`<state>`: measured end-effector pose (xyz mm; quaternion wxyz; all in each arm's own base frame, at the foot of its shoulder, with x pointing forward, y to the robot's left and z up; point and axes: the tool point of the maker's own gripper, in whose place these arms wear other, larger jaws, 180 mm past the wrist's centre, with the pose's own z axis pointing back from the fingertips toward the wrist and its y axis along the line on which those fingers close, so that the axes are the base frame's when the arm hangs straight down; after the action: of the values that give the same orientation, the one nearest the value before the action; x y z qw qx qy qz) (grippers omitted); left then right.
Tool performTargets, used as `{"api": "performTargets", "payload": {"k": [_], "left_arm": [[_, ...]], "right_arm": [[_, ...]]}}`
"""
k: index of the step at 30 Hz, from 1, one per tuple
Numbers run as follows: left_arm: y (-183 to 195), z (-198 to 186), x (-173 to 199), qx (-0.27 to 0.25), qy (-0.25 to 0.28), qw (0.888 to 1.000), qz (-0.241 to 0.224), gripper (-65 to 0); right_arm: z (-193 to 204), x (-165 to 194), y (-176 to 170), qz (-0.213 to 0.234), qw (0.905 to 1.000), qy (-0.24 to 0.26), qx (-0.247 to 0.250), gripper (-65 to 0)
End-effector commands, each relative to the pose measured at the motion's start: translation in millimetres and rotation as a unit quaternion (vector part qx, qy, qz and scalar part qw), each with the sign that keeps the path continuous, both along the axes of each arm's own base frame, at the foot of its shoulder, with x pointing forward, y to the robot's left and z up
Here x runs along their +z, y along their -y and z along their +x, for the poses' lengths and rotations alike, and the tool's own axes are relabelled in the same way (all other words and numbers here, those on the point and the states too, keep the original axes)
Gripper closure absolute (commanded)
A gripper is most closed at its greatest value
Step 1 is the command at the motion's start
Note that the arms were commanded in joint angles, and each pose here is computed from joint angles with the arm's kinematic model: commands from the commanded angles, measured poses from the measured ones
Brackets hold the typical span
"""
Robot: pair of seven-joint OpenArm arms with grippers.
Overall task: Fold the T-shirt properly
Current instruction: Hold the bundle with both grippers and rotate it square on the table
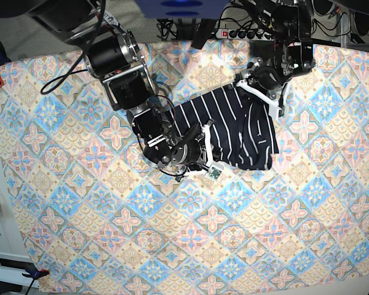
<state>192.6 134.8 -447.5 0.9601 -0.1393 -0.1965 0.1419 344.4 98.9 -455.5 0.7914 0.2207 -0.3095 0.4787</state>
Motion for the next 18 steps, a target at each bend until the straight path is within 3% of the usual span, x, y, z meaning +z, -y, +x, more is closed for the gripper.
{"api": "performTargets", "payload": {"k": [1, 4, 9, 18], "left_arm": [[-13.1, 12.3, 1.9, 0.013, 0.013, 1.000, 0.013, -14.8], [-34.9, 21.1, -8.6, 0.039, 0.002, 0.999, 0.029, -14.8], [-53.5, 46.5, -12.9, 0.048, 0.014, 0.997, 0.053, -14.8], [-58.8, 104.8, -7.3, 0.053, 0.073, 0.994, 0.066, -14.8]], "right_arm": [[13.1, 14.0, -4.9, 0.005, 0.9998, 0.018, 0.003, -3.1], [12.8, 8.7, 5.4, -0.005, 0.9999, 0.016, -0.001, -3.1], [5.8, -7.7, 39.0, -0.058, 0.9983, 0.004, -0.009, -3.1], [-14.9, 12.4, 107.0, -0.140, 0.9875, 0.069, -0.024, -3.2]]}}
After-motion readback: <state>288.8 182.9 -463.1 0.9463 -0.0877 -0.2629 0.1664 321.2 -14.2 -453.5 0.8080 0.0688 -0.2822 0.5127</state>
